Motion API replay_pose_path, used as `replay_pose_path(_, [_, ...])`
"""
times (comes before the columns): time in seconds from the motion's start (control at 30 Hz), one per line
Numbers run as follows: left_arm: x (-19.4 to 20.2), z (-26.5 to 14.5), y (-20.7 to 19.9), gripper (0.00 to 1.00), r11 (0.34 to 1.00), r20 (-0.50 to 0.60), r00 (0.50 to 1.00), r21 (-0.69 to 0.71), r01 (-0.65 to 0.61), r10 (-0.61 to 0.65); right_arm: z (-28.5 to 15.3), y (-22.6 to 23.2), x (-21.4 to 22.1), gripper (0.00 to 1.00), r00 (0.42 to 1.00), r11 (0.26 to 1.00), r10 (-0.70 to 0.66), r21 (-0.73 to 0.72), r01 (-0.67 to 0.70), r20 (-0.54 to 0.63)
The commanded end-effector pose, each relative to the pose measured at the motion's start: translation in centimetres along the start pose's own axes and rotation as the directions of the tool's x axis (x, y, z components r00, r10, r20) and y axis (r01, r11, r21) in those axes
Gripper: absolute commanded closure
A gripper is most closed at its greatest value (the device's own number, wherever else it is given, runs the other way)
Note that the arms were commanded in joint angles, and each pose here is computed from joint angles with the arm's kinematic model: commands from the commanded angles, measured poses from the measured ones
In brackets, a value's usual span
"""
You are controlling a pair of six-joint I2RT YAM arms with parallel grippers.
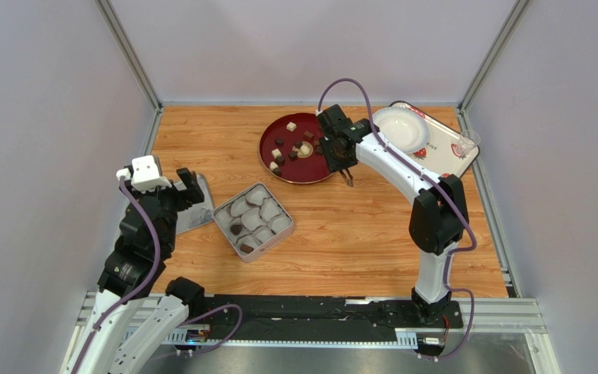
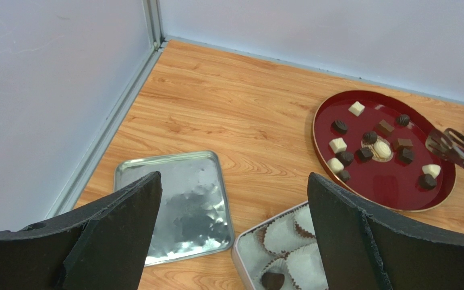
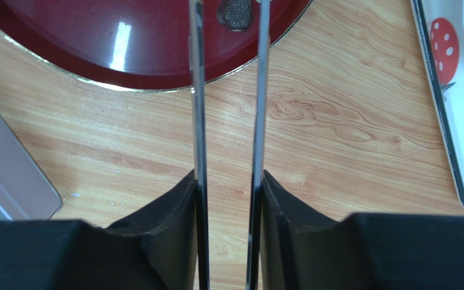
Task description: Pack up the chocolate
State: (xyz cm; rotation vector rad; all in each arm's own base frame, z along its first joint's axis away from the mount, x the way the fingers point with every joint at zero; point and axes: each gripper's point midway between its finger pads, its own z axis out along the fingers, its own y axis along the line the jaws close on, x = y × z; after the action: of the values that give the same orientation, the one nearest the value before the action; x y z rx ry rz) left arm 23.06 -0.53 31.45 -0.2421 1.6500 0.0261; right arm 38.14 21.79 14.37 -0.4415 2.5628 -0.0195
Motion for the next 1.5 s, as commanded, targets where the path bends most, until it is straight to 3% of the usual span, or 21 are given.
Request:
replay_pose_path(0.0, [-0.3,-0.1,0.0,0.02,1.0,0.019,1.0,0.006,0.017,-0.017,1.0,0.1,-1.4,0.6,0.999,0.999,0.054,-0.012,-0.053,0.01])
replay_pose_path(0.17, [-0.4,-0.1,-0.1,0.02,1.0,0.022,1.0,0.011,0.017,-0.017,2.4,0.2,-1.1,0.53,0.998,0.997,0.064,-0.03,-0.064,-0.019])
replay_pose_path(0.83, [-0.3,-0.1,0.0,0.02,1.0,0.022,1.0,0.009,0.008,-0.008,5.6,0.2,-0.8,0.53,0.997,0.998,0.042,-0.051,-0.046,-0.063])
replay_pose_path(1.47, [-0.3,-0.1,0.1,0.02,1.0,0.022,1.0,0.005,0.004,-0.004,6.7,0.0,-0.6,0.62,0.998,0.996,-0.022,-0.087,0.016,-0.064])
